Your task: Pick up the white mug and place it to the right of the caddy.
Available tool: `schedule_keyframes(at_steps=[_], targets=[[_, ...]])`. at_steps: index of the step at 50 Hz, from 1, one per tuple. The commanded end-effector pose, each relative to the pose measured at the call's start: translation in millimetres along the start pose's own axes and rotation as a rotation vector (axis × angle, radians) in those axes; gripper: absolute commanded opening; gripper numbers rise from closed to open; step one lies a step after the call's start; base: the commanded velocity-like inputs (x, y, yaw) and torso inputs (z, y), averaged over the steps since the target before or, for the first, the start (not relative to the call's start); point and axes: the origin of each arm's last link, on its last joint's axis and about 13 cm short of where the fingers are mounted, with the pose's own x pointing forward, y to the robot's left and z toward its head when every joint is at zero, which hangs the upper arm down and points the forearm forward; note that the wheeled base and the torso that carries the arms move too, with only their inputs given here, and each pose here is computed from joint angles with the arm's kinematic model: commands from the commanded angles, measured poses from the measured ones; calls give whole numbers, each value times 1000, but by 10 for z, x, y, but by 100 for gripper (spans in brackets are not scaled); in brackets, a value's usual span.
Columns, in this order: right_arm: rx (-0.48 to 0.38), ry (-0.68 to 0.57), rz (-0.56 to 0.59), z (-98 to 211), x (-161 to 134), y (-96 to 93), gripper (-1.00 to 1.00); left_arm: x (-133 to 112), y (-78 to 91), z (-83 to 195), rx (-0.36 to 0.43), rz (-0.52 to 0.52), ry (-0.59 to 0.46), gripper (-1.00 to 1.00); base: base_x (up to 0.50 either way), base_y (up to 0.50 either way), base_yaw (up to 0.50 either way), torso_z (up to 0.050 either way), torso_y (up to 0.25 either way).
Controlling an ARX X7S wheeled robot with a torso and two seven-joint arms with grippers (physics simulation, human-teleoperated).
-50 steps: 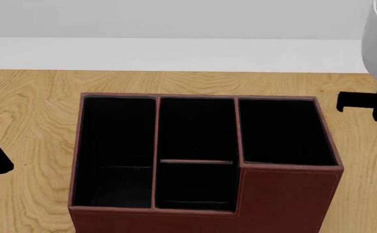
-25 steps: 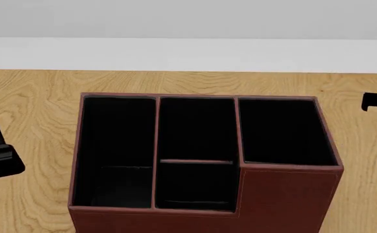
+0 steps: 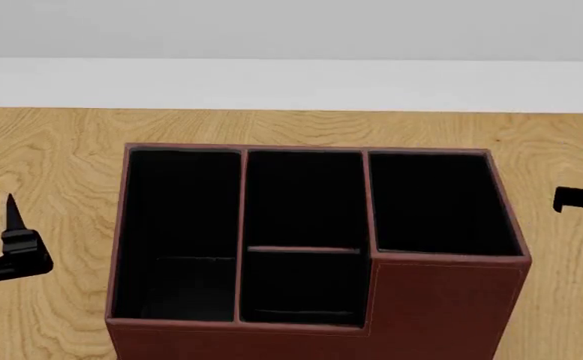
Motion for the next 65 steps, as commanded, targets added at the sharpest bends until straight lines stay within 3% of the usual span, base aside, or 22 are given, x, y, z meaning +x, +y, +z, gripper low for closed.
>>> schedule_keyframes(at_steps=[1, 65], targets=[[-3, 12, -5, -125, 89, -30, -100, 8, -16, -19, 7, -7, 6, 100, 0, 0, 0, 0, 0], [-6, 79, 65, -753, 256, 24, -100, -3, -45, -47, 21, -24, 14, 100, 0, 0, 0, 0, 1]])
